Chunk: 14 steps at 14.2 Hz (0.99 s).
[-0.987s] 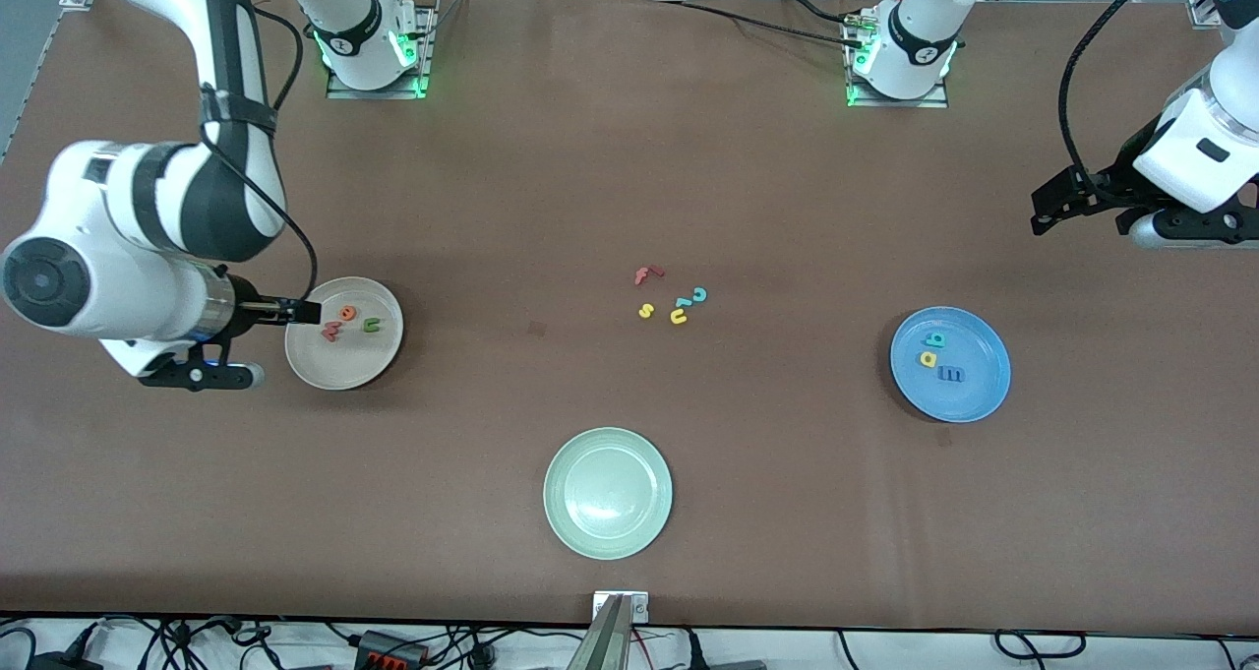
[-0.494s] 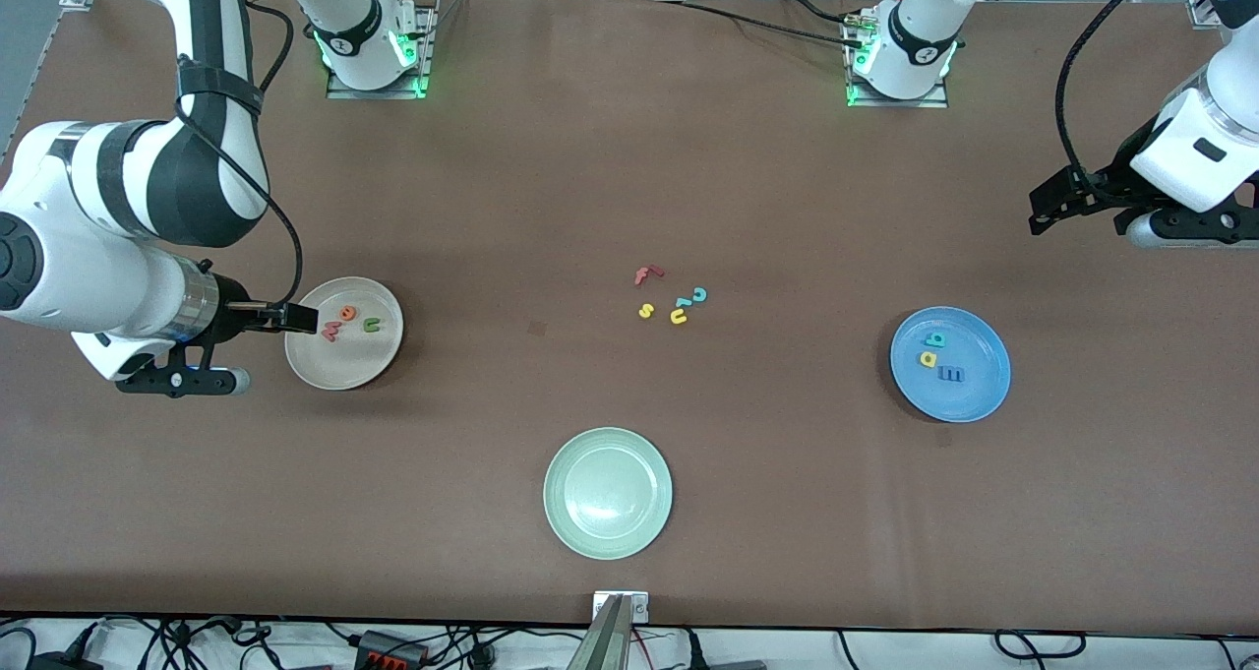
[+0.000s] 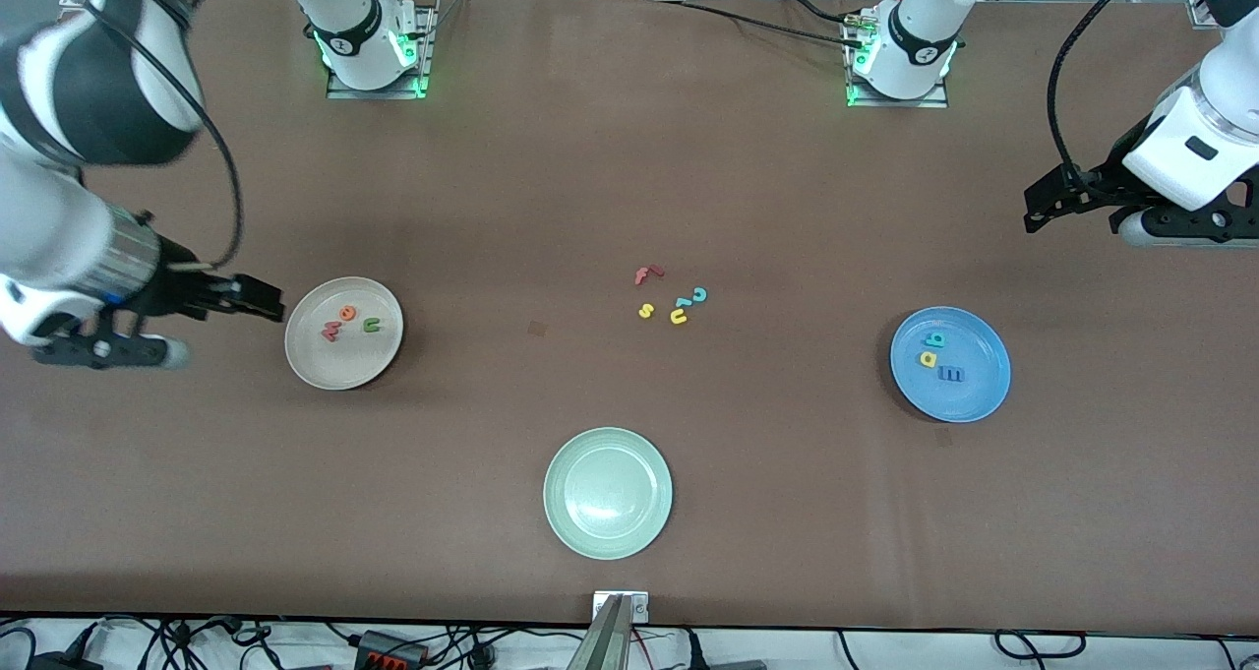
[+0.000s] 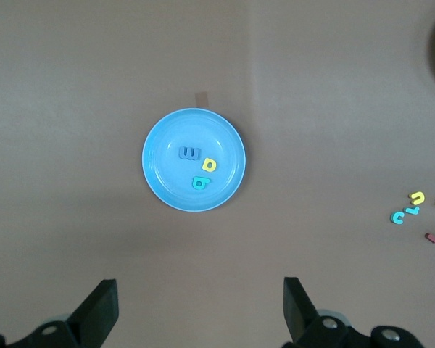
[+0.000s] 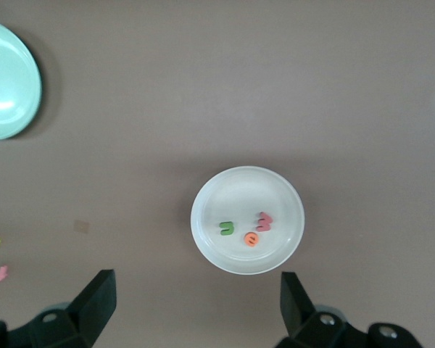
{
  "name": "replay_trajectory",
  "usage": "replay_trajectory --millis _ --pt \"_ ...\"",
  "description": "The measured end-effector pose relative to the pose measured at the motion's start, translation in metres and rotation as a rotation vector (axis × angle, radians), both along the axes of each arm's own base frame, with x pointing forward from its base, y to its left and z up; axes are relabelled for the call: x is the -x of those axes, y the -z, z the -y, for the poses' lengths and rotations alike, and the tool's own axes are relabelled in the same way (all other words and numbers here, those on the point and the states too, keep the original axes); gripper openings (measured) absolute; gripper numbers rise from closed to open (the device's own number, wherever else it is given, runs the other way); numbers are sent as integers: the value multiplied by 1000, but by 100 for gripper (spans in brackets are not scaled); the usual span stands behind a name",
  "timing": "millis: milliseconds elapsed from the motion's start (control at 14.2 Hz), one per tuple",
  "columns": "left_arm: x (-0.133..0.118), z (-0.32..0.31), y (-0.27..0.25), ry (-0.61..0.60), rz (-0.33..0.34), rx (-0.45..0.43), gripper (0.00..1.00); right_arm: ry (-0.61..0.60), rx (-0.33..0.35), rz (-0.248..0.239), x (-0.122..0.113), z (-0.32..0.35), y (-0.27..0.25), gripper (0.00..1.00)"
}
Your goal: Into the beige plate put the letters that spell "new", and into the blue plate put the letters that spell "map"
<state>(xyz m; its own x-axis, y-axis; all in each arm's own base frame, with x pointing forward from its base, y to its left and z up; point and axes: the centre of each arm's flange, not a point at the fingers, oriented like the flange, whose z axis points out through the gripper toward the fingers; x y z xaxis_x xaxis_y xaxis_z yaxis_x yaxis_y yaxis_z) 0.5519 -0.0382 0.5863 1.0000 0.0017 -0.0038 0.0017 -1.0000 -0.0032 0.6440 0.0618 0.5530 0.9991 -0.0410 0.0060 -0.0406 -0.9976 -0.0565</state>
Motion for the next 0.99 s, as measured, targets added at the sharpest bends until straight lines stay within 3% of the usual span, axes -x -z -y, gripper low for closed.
replay_trajectory --millis 212,494,987 --pt "4 7 -2 13 -19 -2 100 58 -6 44 17 49 -40 100" --pt "4 7 -6 14 -8 -1 100 71 -6 38 39 125 -56 100" --pt "4 6 -7 16 -3 -1 100 27 11 42 45 123 -63 100"
